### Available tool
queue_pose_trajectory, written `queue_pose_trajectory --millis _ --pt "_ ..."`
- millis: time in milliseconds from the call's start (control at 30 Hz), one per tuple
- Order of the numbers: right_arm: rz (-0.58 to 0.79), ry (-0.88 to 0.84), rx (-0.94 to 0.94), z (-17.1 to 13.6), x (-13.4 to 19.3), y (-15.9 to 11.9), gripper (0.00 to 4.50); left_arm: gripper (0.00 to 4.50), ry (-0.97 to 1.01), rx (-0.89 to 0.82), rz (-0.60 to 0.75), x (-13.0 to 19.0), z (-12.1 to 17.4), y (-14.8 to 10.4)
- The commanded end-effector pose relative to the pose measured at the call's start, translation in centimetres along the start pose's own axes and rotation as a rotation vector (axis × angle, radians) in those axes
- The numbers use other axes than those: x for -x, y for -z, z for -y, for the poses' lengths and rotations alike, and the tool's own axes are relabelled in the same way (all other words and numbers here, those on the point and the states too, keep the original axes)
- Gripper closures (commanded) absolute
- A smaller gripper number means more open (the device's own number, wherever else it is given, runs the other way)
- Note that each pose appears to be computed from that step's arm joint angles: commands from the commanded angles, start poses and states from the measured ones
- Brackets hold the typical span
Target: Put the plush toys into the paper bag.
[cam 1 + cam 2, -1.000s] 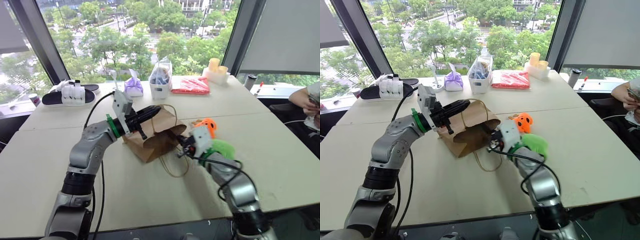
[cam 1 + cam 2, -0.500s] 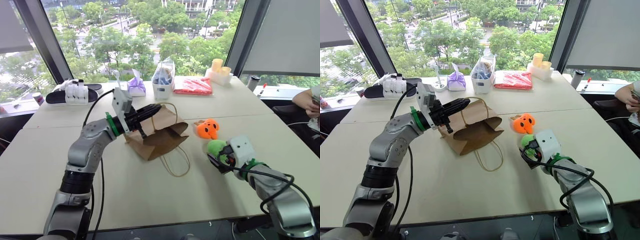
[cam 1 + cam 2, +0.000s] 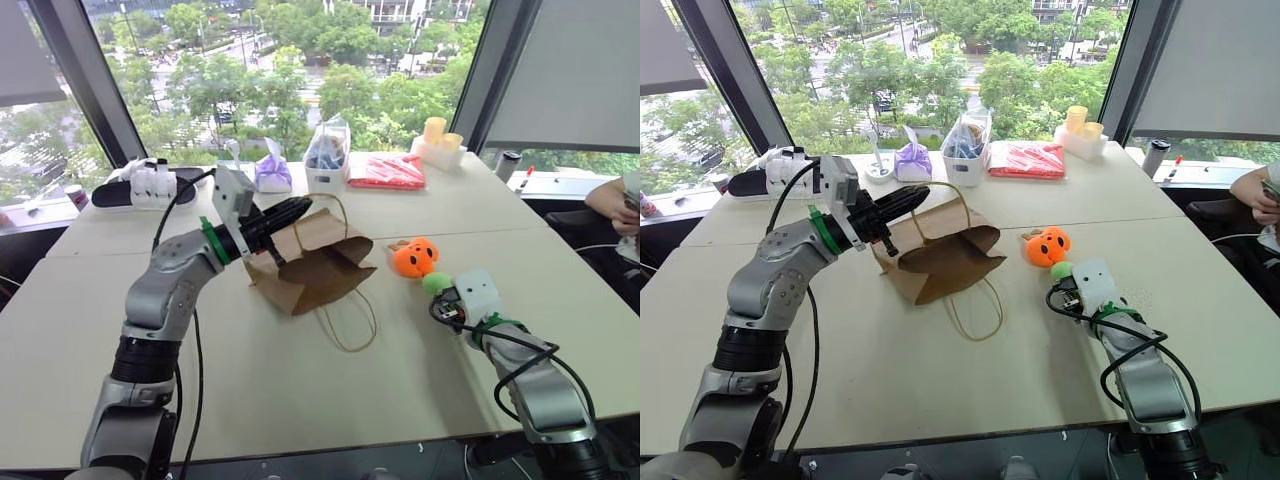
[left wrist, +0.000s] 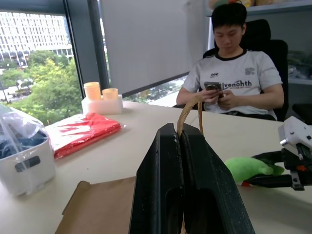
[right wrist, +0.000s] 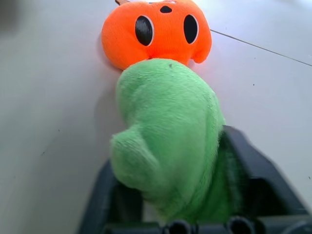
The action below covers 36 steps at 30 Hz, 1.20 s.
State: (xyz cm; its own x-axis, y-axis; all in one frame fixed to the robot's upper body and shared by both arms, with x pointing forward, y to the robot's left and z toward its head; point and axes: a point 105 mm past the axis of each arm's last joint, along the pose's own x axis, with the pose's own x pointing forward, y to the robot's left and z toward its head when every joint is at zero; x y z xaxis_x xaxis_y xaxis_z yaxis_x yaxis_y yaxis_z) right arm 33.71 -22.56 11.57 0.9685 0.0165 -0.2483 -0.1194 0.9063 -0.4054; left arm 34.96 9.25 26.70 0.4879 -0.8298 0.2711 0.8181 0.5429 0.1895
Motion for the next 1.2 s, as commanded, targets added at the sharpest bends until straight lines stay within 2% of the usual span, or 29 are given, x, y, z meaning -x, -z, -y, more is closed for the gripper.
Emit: queue_pose_trajectory --millis 33,100,233,333,433,800,900,1100,1200 --pt "0.14 -0.075 -0.034 -0.4 1.4 -3.4 4.44 4.5 0.021 -0.001 0.065 -0.1 0.3 -2.4" --pt "0.192 -0.164 -0.043 -1.5 2.4 -4.9 4.44 4.5 0.022 0.002 0.063 -0.1 0.3 -2.5" --pt "0.329 -0.411 -0.058 -5.9 4.9 -9.0 4.44 4.5 0.034 0.03 0.071 -0.4 0.2 -3.0" --pt "0.365 -0.473 -0.087 -7.8 4.8 -10.5 4.44 4.5 0.054 0.053 0.07 -0.5 0.4 -3.0" --pt "0.4 -0.535 -0.112 -10.8 2.8 -12.1 4.44 4.5 0.113 0.092 0.042 -0.6 1.5 -2.7" --pt "0.455 -0.684 -0.13 -17.4 -2.8 -14.7 4.44 4.5 0.126 0.12 0.056 -0.8 2.3 -2.9" --pt "0.465 -0.699 -0.127 -18.7 -3.7 -15.2 3.33 4.5 0.115 0.127 0.065 -0.8 2.3 -2.9" --pt "0.496 -0.668 -0.08 -18.3 -3.8 -15.4 0.21 4.5 0.081 0.141 0.074 -0.5 2.1 -2.7" --pt "0.521 -0.69 -0.05 -17.0 -2.2 -15.7 0.09 4.5 0.066 0.143 0.072 -0.3 1.9 -2.6"
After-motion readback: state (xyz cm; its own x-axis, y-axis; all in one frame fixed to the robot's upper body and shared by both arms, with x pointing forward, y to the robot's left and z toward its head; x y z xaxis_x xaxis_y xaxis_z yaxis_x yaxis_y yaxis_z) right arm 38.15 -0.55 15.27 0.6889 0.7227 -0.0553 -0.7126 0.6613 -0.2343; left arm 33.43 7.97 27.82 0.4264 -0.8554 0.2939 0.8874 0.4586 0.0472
